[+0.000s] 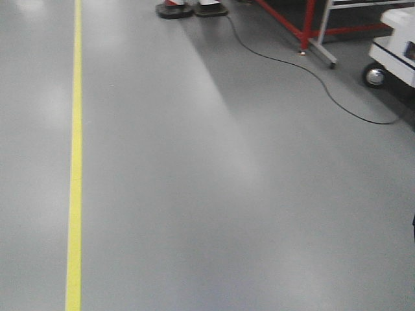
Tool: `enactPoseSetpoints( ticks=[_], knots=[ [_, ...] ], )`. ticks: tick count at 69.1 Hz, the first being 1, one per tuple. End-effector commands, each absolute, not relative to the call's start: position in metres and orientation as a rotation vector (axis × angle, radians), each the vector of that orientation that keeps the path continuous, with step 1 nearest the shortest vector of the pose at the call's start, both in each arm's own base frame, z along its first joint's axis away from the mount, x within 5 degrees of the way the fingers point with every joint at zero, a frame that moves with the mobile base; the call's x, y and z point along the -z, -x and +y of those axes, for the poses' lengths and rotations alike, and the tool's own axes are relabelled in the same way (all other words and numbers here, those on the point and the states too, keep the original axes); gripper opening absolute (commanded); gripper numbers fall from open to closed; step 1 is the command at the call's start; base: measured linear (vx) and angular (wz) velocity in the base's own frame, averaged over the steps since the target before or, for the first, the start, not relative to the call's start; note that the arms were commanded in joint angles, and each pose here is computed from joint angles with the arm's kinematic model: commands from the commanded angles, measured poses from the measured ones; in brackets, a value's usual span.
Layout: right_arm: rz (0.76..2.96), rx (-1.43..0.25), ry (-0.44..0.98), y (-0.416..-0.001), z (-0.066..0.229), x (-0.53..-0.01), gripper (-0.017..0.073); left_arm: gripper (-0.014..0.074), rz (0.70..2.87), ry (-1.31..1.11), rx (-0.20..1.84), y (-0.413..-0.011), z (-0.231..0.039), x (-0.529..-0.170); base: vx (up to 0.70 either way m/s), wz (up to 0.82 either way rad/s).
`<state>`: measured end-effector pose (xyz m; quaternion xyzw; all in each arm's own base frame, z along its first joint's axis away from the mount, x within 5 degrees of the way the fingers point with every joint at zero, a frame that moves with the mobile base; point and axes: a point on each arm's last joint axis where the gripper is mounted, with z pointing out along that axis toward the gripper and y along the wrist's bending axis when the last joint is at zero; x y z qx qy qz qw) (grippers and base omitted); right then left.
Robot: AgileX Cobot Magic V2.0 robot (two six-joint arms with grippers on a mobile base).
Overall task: Move and align brake pads A on conveyor
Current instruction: 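Turn the base away from the steel table holding both pads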
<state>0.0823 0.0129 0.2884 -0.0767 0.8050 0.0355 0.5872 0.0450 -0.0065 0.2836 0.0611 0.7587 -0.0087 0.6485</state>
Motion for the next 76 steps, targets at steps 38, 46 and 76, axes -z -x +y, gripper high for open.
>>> enactPoseSetpoints(
  ticks=[38,46,76],
  knots=[
    [1.757,-0.072,0.178,-0.084,0.0127,-0.3066,0.0077,0.0041,1.605,-0.121,0.032,-0.0448,-0.0064,-0.3018,0.17,0.33],
    [1.757,-0.072,0.178,-0.084,0.0127,-0.3066,0.0077,0.0041,1.605,-0.121,0.032,-0.0448,-0.0064,-0.3018,0.27,0.16],
    [1.757,-0.072,0.178,-0.084,0.0127,-0.3066,0.0077,0.0041,1.605,-0.121,0.032,-0.0448,-0.0064,-0.3018,0.39,0.05]
  ],
)
